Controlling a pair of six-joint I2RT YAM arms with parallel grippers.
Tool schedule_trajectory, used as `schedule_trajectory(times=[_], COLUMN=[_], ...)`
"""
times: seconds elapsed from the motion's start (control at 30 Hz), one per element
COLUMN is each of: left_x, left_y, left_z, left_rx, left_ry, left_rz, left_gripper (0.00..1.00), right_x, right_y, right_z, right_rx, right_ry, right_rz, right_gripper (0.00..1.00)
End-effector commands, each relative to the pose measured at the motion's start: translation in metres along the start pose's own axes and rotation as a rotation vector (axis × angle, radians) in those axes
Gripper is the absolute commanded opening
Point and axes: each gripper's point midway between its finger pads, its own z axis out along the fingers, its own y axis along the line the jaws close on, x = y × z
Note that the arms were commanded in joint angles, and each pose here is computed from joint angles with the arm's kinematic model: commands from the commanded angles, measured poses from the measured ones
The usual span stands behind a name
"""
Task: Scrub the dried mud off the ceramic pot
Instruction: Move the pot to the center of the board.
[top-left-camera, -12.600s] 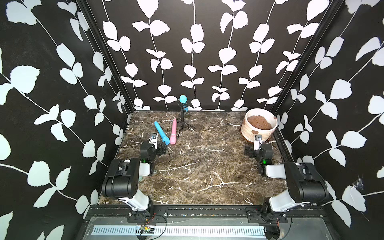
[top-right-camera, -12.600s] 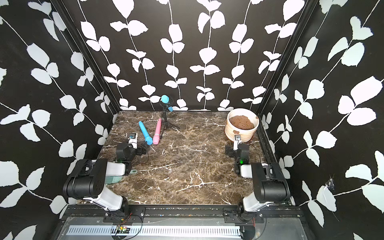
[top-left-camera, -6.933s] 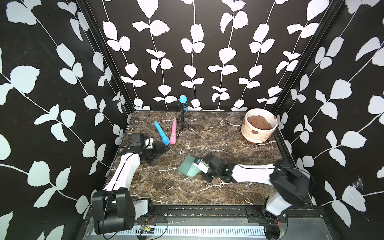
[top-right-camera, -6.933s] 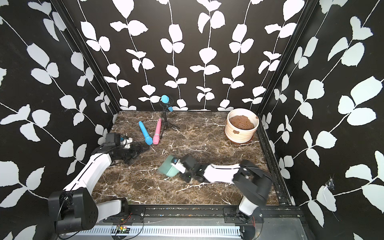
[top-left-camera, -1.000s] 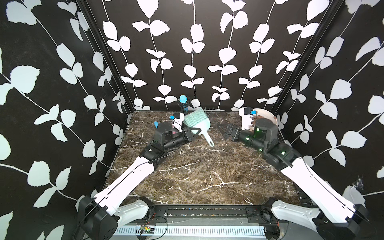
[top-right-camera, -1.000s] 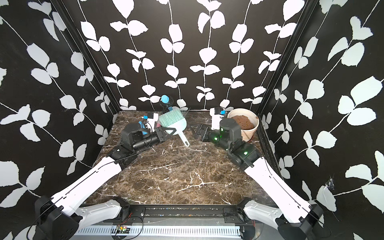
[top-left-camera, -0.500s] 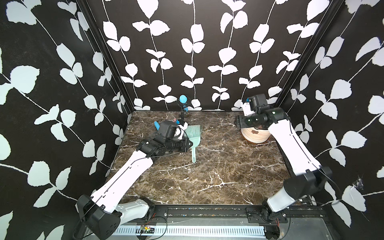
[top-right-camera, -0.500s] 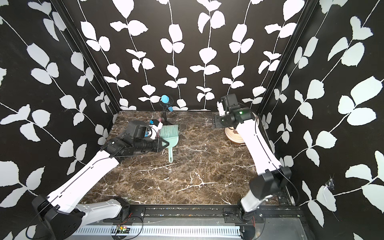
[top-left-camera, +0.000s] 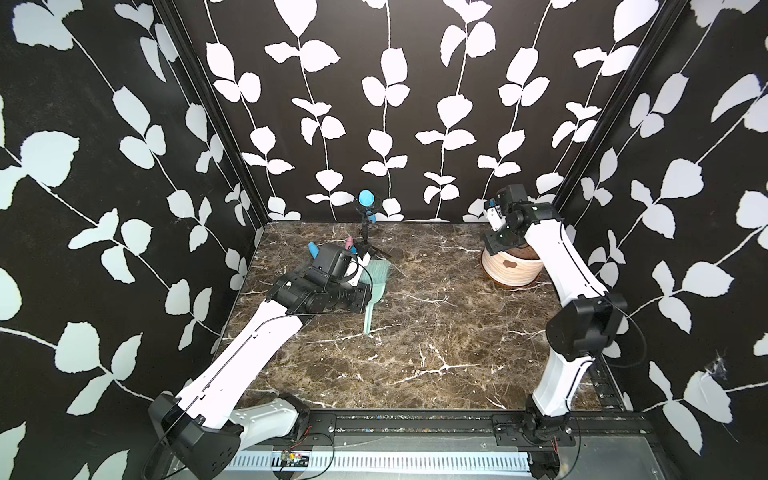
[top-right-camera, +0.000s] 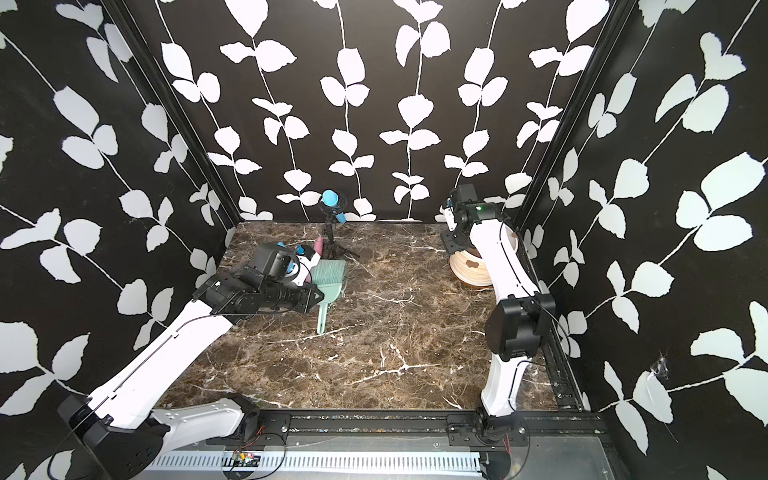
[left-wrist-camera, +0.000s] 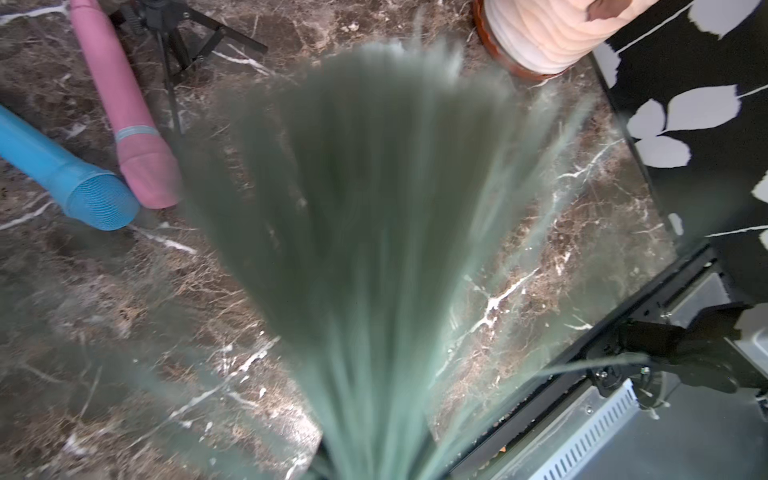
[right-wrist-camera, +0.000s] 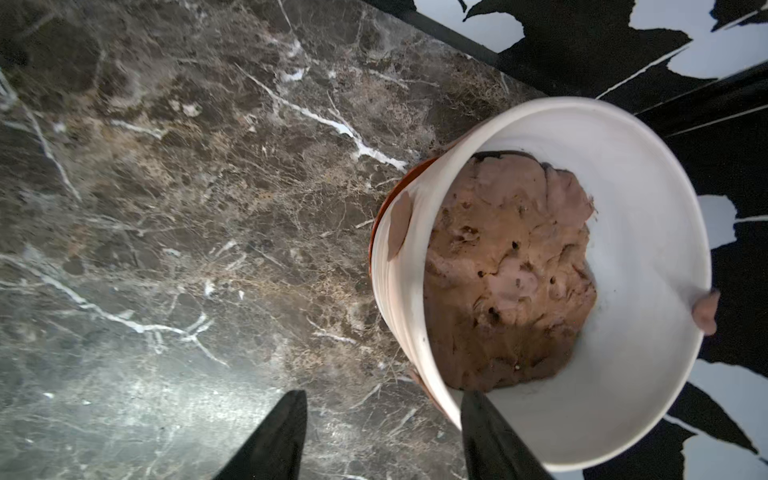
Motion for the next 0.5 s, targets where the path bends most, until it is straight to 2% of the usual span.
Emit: schedule_trajectory(times=[0.0, 0.23, 0.33, 0.47], left_x=[-0.002, 0.001, 0.001, 0.002], left_y=[0.002, 0.004, 0.002, 0.003], left_z=[-0.01, -0.011, -0.012, -0.015], left_rx=[-0.025, -0.03, -0.02, -0.027], left_ry=[-0.009, -0.007, -0.02, -0.02], left_rz=[0.017, 0.008, 0.008, 0.006], left_gripper=[0.0, 0.0, 0.0, 0.0], right_x=[0.007, 0.019, 0.02, 0.017], right_y=[-0.013, -0.019, -0.014, -0.006], right_z=[0.007, 0.038, 0.05, 0.057], right_rx=[0.021, -0.002, -0.04, -0.082], right_ry=[0.044, 0.122, 0.141, 0.138], right_rz=[-0.037, -0.068, -0.075, -0.095], right_gripper=[0.55, 0.53, 0.48, 0.36])
